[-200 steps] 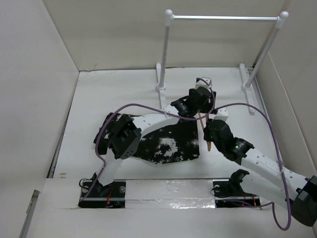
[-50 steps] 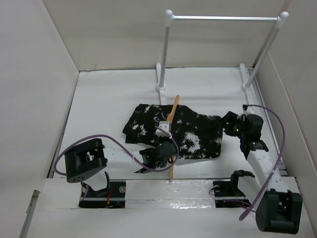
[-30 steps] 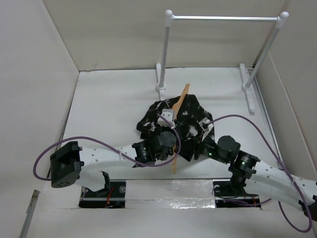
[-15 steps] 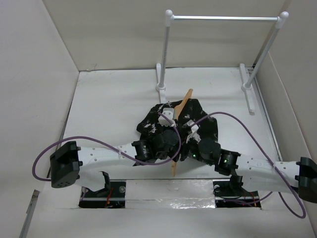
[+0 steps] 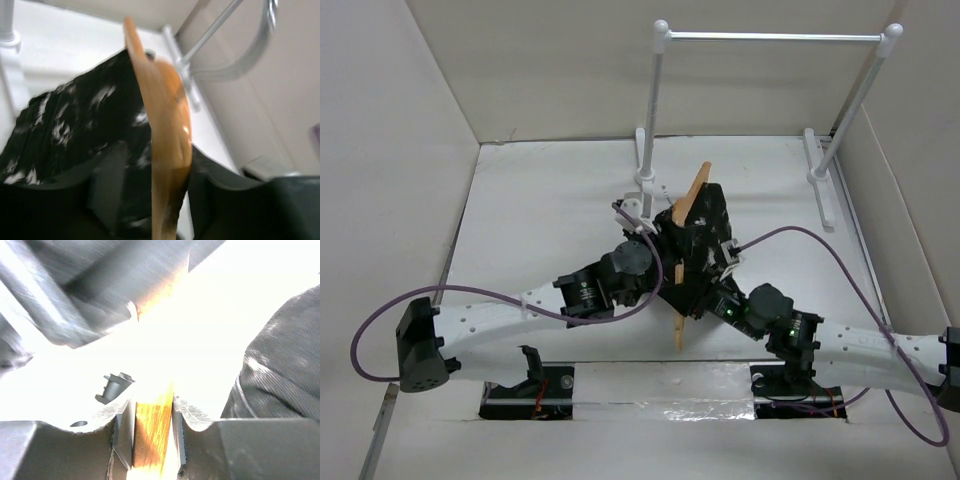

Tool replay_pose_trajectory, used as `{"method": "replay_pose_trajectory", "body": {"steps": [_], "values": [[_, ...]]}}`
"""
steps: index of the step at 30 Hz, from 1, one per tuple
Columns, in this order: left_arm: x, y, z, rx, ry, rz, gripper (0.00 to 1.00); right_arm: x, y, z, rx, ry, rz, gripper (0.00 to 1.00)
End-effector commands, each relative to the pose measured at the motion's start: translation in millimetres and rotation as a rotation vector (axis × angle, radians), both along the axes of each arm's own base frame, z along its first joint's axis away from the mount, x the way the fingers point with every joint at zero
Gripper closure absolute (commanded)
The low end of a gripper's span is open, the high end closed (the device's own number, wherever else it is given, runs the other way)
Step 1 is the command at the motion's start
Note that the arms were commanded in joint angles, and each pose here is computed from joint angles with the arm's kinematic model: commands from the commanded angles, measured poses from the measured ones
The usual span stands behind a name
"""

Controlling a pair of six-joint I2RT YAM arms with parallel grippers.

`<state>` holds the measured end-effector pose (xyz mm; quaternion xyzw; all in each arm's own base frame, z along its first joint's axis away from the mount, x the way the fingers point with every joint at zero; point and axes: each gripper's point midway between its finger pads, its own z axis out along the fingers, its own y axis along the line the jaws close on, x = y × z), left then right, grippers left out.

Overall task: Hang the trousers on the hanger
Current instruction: Place the hanger at the clothesline.

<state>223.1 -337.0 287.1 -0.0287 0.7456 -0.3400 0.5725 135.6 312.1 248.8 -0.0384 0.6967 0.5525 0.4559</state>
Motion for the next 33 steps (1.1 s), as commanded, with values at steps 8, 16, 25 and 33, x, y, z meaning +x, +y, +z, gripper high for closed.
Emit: {"method": "replay_pose_trajectory", "body": {"steps": [8,16,25,33], "values": [[-11.3,31.4,149.5,-0.245,-0.208,-0.048,0.18,10.7,-25.9,115.0,0.3,-0.084,-0.072,1.0],[-15.3,88.0,151.4,-0.295,-0.258,0.063,0.08,32.8,-50.7,167.4,0.401,-0.185,-0.058,1.0],[-1.9,121.3,43.0,-0.184,-0.214,0.226,0.31,102.9,-110.3,218.2,0.336,-0.321,-0.218,1.0],[10.8,111.6,-8.8,-0.011,-0.219,0.258,0.32,164.4,-142.9,233.2,0.291,-0.322,-0.255,1.0]]}}
